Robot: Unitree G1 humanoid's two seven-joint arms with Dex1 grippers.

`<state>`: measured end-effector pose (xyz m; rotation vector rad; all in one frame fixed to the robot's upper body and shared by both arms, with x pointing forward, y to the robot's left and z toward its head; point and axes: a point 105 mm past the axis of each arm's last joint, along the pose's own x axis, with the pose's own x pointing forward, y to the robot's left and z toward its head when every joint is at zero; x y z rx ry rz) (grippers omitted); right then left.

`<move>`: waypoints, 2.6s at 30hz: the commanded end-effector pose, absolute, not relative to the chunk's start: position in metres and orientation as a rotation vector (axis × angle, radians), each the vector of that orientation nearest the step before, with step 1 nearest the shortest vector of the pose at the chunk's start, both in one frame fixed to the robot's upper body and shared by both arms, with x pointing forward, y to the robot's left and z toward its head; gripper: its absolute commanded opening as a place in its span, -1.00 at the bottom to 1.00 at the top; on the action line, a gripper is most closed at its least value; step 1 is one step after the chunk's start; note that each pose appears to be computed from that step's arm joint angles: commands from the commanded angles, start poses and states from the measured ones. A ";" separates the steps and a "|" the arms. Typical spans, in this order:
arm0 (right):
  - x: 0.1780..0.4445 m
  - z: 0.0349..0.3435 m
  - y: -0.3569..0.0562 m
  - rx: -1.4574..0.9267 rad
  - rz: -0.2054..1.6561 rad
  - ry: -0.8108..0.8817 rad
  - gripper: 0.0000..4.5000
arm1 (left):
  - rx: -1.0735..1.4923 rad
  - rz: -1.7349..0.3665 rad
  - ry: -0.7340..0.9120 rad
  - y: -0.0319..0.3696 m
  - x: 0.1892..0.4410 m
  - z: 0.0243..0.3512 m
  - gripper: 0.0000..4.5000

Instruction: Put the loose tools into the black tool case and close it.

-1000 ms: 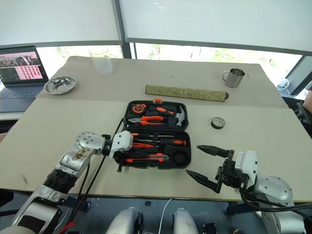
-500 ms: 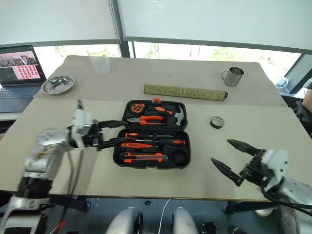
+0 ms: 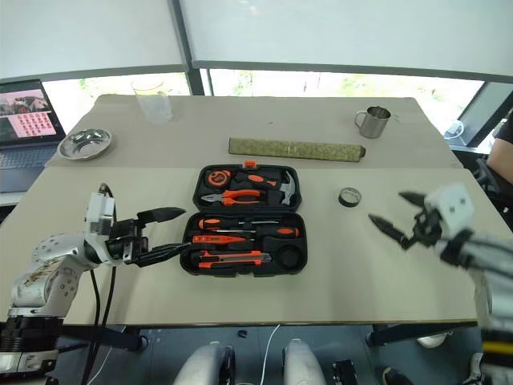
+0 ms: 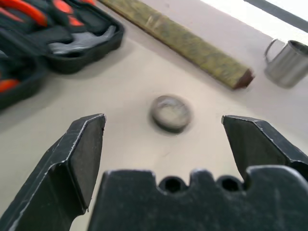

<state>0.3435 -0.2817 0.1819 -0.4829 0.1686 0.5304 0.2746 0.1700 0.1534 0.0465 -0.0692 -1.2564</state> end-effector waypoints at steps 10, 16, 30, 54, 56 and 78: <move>0.408 0.157 -0.257 -0.691 0.682 0.545 0.89 | 0.157 -1.205 -0.226 0.151 0.283 0.173 0.99; 0.416 0.148 -0.255 -0.694 0.678 0.583 0.09 | 0.167 -1.198 -0.224 0.149 0.279 0.171 1.00; 0.406 0.181 -0.221 -0.670 0.963 0.419 -0.99 | 0.203 -1.203 -0.203 0.154 0.276 0.172 1.00; 0.274 0.123 -0.126 -0.589 1.315 0.733 -0.99 | 0.347 -1.364 -0.071 0.166 0.245 0.145 1.00; 0.274 0.118 -0.133 -0.612 1.299 0.778 -0.99 | 0.347 -1.356 -0.068 0.167 0.244 0.145 1.00; 0.314 0.178 -0.171 -0.282 1.241 0.281 -0.29 | 0.198 -0.741 -0.071 0.222 0.319 0.152 0.16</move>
